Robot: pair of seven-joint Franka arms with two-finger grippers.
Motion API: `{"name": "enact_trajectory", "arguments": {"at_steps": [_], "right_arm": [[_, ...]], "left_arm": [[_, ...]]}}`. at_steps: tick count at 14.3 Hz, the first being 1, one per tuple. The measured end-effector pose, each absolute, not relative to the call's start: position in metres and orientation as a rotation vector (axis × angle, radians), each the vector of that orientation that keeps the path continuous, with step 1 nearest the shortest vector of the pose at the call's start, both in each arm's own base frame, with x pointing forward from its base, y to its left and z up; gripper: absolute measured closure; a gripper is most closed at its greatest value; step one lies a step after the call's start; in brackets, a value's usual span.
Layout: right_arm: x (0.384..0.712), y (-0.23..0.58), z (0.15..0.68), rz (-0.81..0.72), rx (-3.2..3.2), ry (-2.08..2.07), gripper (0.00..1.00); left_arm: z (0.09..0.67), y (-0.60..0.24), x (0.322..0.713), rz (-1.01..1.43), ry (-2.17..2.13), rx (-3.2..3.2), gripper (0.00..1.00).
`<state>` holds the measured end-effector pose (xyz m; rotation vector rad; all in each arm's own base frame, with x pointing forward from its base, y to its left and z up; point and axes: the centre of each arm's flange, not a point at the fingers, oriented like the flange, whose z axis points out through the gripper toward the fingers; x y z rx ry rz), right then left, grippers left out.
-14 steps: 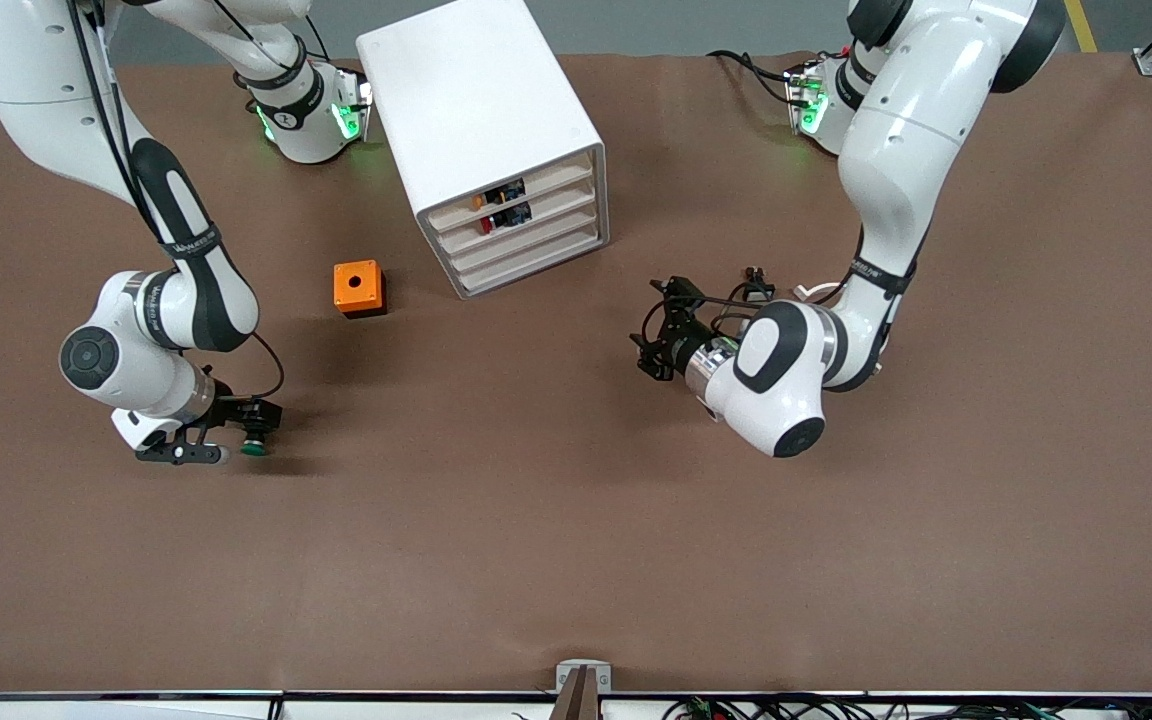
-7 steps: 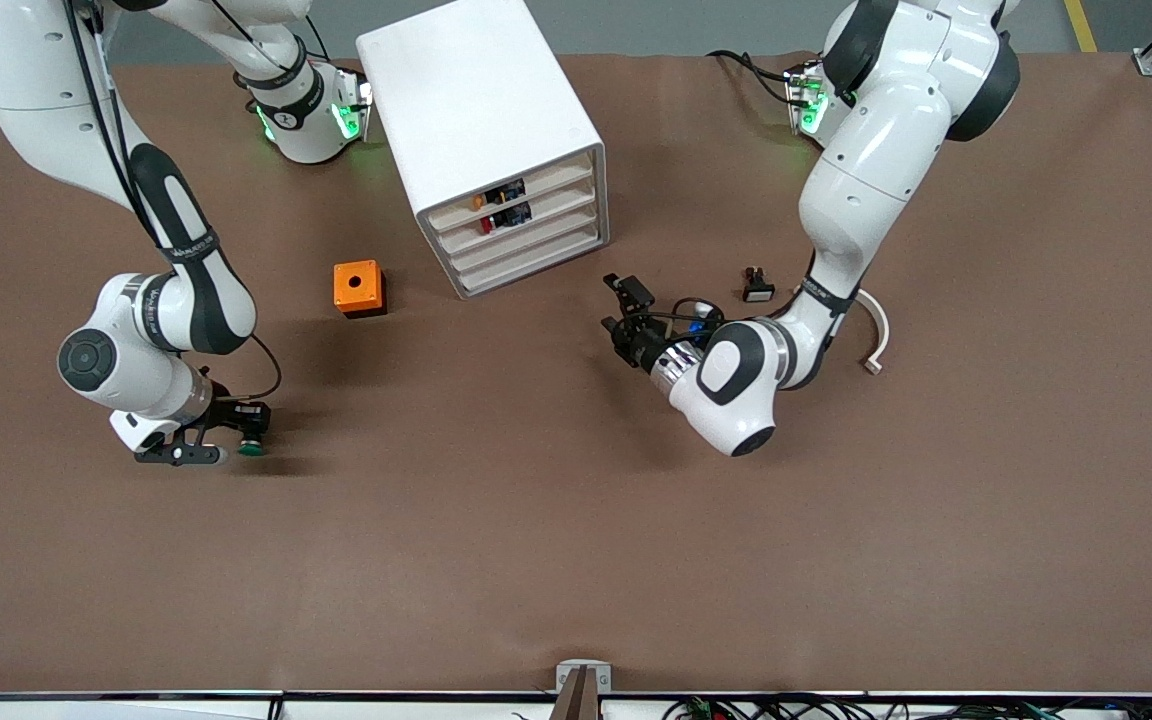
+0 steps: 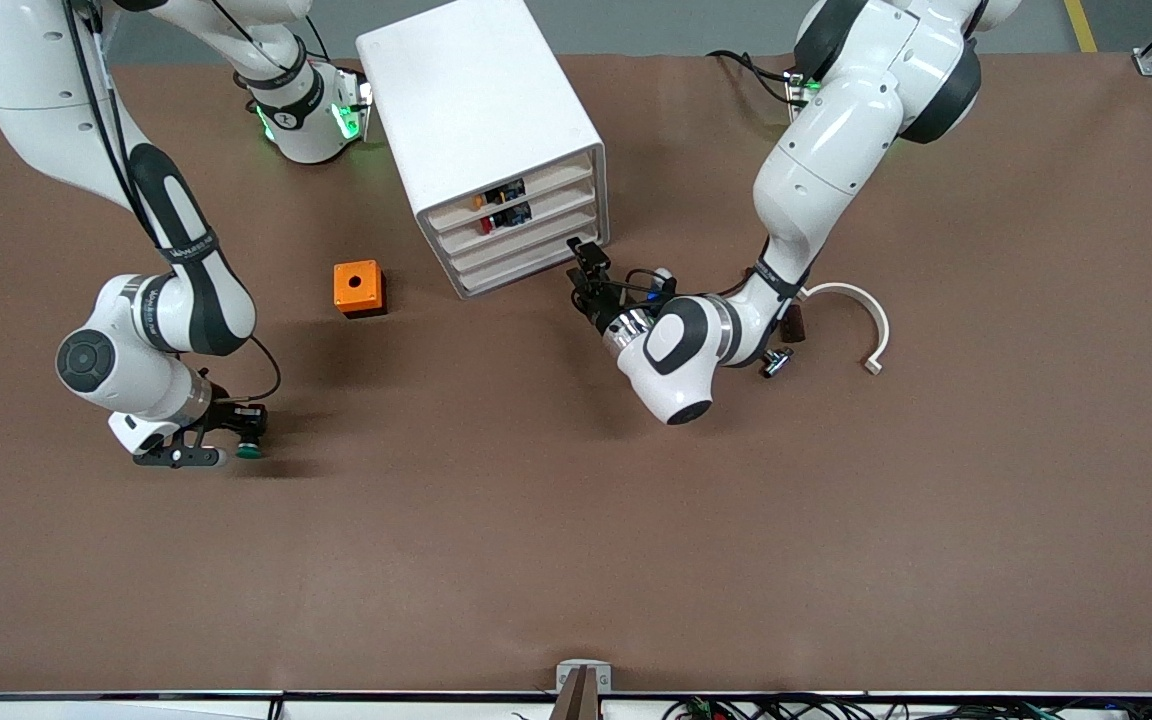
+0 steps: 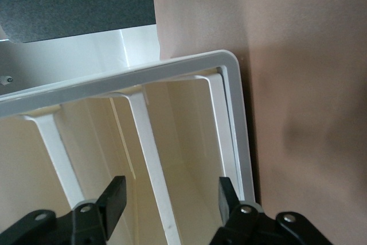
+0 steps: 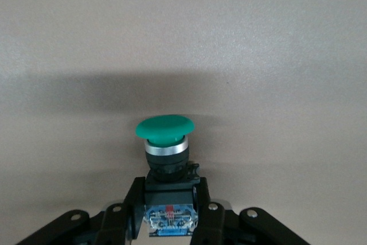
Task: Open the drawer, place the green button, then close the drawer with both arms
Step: 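Lift the button with the right gripper while the left gripper pulls the drawer open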
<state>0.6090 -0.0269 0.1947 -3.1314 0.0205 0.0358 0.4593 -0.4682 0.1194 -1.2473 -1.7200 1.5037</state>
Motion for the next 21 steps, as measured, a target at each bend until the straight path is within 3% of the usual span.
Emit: {"name": "enact_trajectory", "arguments": {"at_steps": [1, 4, 5, 6, 10, 13, 17, 21], "right_arm": [[0.611, -0.027, 0.197, 0.031, -3.131, 0.020, 0.60], [0.621, -0.026, 0.211, 0.108, -3.125, 0.024, 0.60], [0.625, -0.026, 0.220, 0.149, -3.120, 0.046, 0.60], [0.630, -0.025, 0.231, 0.188, -3.116, 0.091, 0.60], [0.644, -0.009, 0.292, 0.315, -3.099, 0.288, 0.60], [0.649, 0.018, 0.339, 0.385, -3.089, 0.447, 0.60], [0.636, 0.095, 0.393, 0.359, -3.086, 0.664, 0.60], [0.609, 0.172, 0.441, 0.282, -3.060, 0.865, 0.60]], "left_arm": [[0.118, -0.471, 0.455, 1.509, -1.705, -1.245, 0.35], [0.120, -0.481, 0.441, 1.519, -1.644, -1.243, 0.38], [0.119, -0.484, 0.436, 1.515, -1.631, -1.244, 0.44], [0.118, -0.486, 0.431, 1.510, -1.622, -1.243, 0.44], [0.111, -0.493, 0.412, 1.490, -1.583, -1.237, 0.64], [0.110, -0.500, 0.397, 1.472, -1.544, -1.233, 0.70], [0.106, -0.506, 0.382, 1.438, -1.527, -1.210, 0.84], [0.106, -0.503, 0.386, 1.440, -1.535, -1.204, 0.87]]}}
